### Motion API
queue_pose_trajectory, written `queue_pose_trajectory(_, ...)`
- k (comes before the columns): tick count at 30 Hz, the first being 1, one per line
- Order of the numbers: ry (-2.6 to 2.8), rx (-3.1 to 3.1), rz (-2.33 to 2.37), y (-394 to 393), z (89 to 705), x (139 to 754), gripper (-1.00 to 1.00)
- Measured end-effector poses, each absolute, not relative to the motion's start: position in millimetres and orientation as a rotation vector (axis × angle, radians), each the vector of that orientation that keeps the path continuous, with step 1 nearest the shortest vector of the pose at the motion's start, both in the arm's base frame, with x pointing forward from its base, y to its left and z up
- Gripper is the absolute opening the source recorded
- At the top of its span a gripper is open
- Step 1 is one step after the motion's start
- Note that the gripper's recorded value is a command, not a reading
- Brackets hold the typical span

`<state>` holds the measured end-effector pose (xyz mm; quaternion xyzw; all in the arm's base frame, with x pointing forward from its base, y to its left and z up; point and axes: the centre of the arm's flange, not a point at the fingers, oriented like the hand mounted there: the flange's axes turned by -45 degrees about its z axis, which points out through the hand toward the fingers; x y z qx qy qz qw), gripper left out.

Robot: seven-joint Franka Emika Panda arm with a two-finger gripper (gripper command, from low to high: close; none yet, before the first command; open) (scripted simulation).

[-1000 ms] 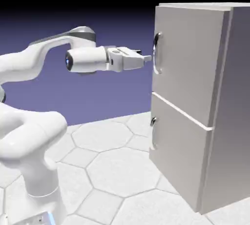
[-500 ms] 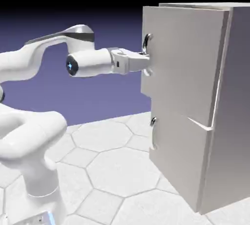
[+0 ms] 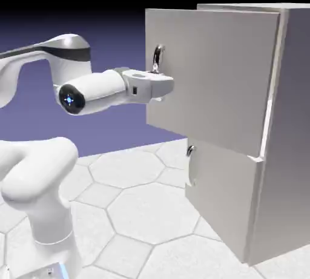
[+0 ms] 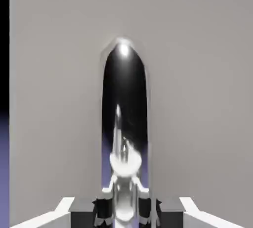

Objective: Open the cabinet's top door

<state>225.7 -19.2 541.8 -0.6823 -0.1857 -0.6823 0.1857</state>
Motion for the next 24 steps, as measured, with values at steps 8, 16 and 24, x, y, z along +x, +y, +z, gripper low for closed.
queue_pose_trajectory(8,-0.640,-1.834,-1.834,-60.2,541.9,202.0,-1.00)
queue_pose_trajectory(16,-0.768,-1.726,-1.726,-112.2,541.9,181.7,-1.00)
queue_pose_trajectory(24,-0.918,-1.580,-1.580,-183.4,541.9,168.6,-1.00)
